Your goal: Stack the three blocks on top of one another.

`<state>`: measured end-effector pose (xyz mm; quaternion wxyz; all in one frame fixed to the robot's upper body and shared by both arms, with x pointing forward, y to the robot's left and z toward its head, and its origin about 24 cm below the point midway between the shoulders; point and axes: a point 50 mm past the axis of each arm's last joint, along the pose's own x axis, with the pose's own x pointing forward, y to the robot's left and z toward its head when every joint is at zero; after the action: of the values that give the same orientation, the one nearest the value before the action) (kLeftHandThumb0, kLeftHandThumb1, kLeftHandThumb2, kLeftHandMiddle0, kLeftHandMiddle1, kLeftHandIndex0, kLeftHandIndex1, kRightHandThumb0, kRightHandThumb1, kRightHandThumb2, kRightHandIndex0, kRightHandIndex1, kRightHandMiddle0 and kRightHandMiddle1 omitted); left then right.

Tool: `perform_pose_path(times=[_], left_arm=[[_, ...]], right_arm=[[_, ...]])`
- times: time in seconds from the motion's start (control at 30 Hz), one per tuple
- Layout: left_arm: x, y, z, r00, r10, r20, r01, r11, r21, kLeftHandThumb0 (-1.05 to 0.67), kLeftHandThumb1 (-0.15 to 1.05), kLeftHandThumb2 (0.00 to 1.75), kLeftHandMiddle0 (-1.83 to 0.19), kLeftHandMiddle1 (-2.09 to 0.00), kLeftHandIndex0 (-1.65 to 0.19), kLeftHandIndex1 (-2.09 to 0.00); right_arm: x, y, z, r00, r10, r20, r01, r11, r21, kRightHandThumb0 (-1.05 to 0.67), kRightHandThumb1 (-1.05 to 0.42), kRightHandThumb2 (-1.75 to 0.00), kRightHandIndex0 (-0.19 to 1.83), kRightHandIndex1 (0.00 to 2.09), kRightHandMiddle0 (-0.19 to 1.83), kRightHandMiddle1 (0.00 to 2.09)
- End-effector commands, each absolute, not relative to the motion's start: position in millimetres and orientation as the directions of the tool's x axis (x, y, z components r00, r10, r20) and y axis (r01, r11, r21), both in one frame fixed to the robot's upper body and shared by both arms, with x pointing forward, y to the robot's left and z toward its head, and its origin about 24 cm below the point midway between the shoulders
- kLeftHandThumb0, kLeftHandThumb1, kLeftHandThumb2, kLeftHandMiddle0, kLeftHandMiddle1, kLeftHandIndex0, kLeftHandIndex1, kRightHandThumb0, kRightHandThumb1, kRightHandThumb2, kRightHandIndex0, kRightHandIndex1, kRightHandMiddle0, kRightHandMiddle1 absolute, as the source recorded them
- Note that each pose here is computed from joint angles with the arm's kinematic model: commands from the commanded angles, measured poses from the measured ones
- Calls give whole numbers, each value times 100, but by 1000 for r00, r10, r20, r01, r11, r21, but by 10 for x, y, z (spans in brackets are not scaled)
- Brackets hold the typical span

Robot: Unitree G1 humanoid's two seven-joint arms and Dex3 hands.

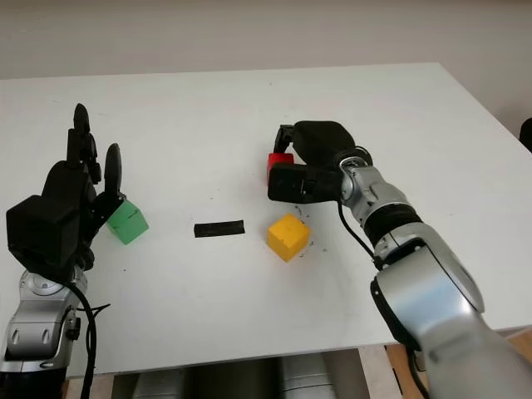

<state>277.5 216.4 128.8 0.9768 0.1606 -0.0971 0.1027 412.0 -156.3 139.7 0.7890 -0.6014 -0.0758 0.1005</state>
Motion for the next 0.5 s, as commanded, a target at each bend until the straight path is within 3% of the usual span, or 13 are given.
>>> perform_pose_path(times=[0.0, 0.47], left_arm=[[2760, 2160, 1273, 959, 173, 226, -235, 929, 287, -78, 105, 67, 19, -3, 19, -4], [2750, 2151, 1273, 961, 167, 221, -227, 932, 283, -77, 105, 68, 19, -1, 19, -3]], right_arm=[[4133, -1572, 1485, 966, 258, 27, -57, 311, -949, -34, -96, -5, 47, 25, 40, 130], [4161, -1535, 1689, 944, 330, -6, -172, 474, -863, -36, -95, -5, 44, 7, 41, 134]])
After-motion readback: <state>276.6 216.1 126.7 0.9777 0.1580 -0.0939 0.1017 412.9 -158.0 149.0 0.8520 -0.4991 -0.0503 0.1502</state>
